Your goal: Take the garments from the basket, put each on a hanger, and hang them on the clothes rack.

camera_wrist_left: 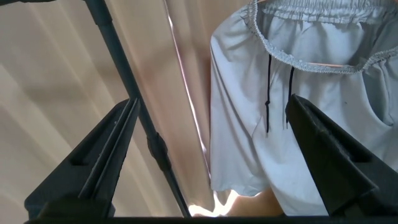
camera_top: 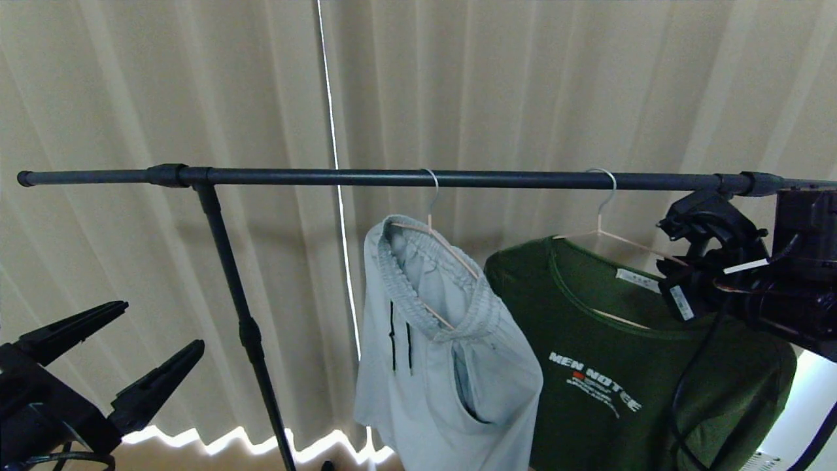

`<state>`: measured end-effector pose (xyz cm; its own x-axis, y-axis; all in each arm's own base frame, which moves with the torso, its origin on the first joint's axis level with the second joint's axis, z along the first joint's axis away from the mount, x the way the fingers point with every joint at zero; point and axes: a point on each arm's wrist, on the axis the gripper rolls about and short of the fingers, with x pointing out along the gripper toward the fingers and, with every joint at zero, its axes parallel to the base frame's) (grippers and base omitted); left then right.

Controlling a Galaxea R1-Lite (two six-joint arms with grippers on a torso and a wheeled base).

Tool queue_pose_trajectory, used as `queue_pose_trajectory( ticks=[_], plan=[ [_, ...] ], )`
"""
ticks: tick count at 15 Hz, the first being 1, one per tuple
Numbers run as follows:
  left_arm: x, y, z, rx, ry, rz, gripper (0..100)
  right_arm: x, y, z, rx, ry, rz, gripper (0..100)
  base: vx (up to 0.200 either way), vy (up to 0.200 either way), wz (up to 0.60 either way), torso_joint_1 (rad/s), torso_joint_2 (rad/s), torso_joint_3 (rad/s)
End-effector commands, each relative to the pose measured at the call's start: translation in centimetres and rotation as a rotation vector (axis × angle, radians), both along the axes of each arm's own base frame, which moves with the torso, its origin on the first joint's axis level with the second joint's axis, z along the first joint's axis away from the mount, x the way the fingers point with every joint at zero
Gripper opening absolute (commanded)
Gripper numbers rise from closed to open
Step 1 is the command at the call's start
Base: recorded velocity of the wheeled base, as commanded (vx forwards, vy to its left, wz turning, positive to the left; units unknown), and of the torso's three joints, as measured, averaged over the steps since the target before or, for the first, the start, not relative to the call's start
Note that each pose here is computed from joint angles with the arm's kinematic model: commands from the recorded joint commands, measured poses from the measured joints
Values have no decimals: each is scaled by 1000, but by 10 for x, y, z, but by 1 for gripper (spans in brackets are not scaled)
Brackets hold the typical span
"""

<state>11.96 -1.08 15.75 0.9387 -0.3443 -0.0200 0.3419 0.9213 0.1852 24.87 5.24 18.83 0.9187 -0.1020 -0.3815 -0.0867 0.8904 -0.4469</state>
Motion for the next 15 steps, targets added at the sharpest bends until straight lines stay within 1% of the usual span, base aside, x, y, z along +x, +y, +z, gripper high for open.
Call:
queue_pose_trajectory(
  ticks=[1, 2, 3, 6, 7, 8, 10, 11, 12, 13, 15],
  plan=[
    [0, 0, 0, 0, 0, 0, 100, 0, 4, -3, -3, 13, 13, 0, 0, 0, 0, 0, 0, 0],
    [0, 0, 0, 0, 0, 0, 100, -1, 5, -3, -3, 10, 21, 0, 0, 0, 0, 0, 0, 0],
    [0, 0, 0, 0, 0, 0, 100, -2, 8, -1, -1, 5, 33, 100, 0, 0, 0, 0, 0, 0],
    [-1, 0, -1, 0, 3, 2, 100, -11, 11, -4, 3, 11, 64, 100, 0, 0, 0, 0, 0, 0],
    [-1, 0, -2, 1, 8, 2, 100, -15, 11, -4, 11, -11, 69, 100, 0, 0, 0, 0, 0, 0],
    [-1, 0, -2, 1, 8, 3, 100, -19, 13, -6, 27, -40, 98, 100, 0, 0, 0, 0, 0, 0],
    [-1, 0, -2, 0, 6, 3, 100, -23, 14, -12, 65, -85, 168, 100, 0, 0, 0, 0, 0, 0],
    [-2, 0, -3, 3, 8, 3, 100, -27, 14, -17, 98, -119, 241, 100, 0, 0, 0, 0, 0, 0],
    [-2, 0, -3, 3, 8, 2, 100, -29, 14, -19, 106, -124, 259, 100, 0, 0, 0, 0, 0, 0],
    [-3, 0, -3, 5, 5, 3, 100, -32, 13, -21, 128, -153, 303, 100, 0, 0, 0, 0, 0, 0],
    [-7, 1, 0, 0, -18, 9, 100, -39, 10, -19, 145, -223, 317, 100, 0, 0, 0, 0, 0, 0]
  ],
)
